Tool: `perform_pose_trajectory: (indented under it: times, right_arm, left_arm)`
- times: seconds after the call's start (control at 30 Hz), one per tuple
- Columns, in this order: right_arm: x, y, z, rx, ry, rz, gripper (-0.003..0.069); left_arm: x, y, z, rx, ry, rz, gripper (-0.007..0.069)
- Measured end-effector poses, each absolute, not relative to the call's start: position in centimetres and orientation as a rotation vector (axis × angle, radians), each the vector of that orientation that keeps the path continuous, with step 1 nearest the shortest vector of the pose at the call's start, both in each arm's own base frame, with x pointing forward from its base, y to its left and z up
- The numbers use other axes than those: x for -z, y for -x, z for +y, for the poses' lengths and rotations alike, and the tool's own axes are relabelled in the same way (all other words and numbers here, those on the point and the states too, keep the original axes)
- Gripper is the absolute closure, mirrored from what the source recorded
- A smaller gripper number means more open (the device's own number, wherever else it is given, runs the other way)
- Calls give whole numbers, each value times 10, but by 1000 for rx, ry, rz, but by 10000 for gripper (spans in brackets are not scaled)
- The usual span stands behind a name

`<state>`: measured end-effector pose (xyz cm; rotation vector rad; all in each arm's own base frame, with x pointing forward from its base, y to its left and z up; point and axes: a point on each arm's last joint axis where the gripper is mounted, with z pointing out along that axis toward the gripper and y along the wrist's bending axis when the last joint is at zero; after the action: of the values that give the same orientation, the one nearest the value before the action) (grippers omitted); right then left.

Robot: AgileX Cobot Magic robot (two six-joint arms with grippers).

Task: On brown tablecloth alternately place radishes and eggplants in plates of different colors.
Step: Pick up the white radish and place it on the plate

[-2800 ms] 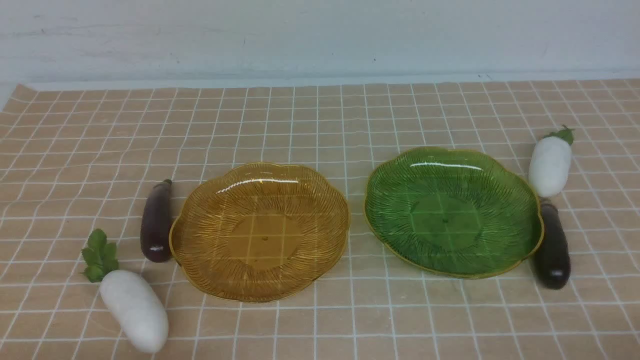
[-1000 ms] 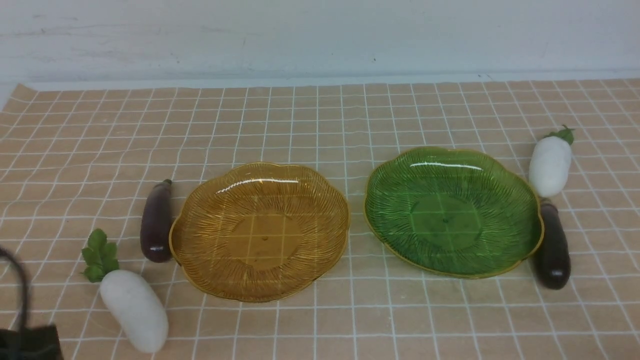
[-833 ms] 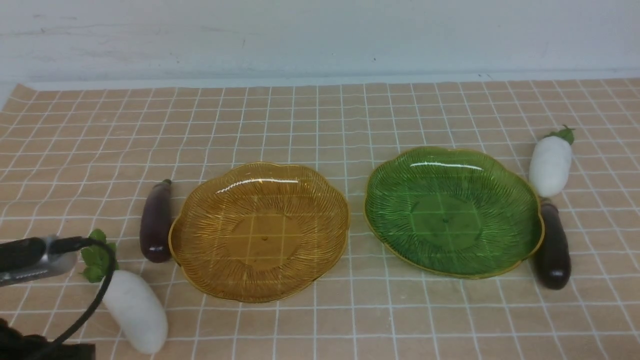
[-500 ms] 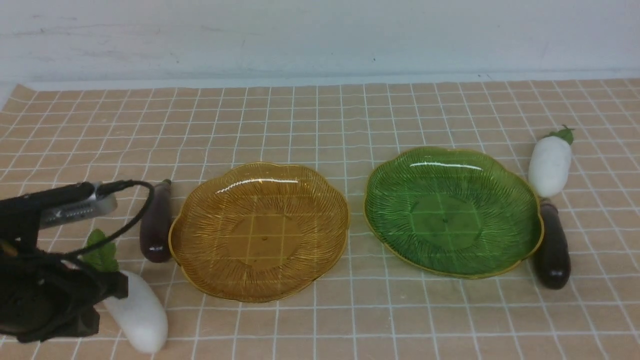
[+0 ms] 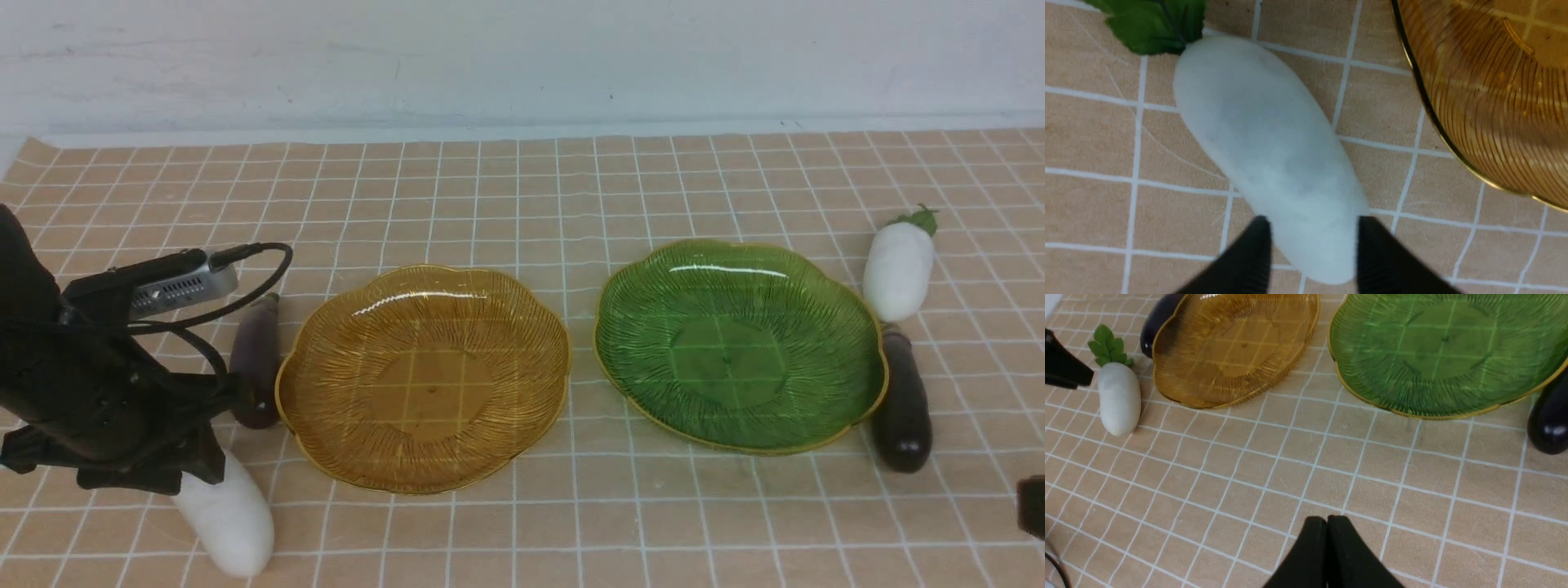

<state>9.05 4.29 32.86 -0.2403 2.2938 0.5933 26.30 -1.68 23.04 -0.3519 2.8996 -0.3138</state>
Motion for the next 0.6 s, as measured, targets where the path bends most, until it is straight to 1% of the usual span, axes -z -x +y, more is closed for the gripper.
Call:
perform_pose_trajectory:
  times: [0.03, 0.07, 0.2, 0.23, 0.3, 0.33, 0.43, 0.53, 0.6]
  right_arm:
    - [-327, -90, 43, -594, 241, 2298, 674]
    - [-327, -90, 43, -594, 241, 2298, 674]
    - [-324, -90, 43, -596, 241, 2305, 674]
    - [-324, -90, 43, -596, 241, 2305, 674]
    - [-325, -91, 43, -593, 236, 2297, 674]
    - [-325, -91, 43, -592, 235, 2295, 674]
    - [-325, -91, 42, -589, 233, 2290, 674]
    - [-325, -92, 42, -583, 243, 2284, 674]
    - [-325, -92, 42, -579, 249, 2282, 674]
  left_arm:
    - [-230, -264, -17, 313, 353, 2896, 361]
    - [-230, -264, -17, 313, 354, 2893, 339]
    - [-225, -268, -17, 316, 401, 2899, 96]
    - [-224, -268, -17, 315, 402, 2901, 86]
    - [-211, -274, -16, 312, 440, 2933, -24]
    - [-210, -274, -16, 311, 443, 2932, -32]
    - [-195, -281, -16, 304, 462, 2961, -58]
    - [-180, -286, -16, 295, 483, 3001, -55]
    - [-174, -287, -15, 275, 477, 3026, -31]
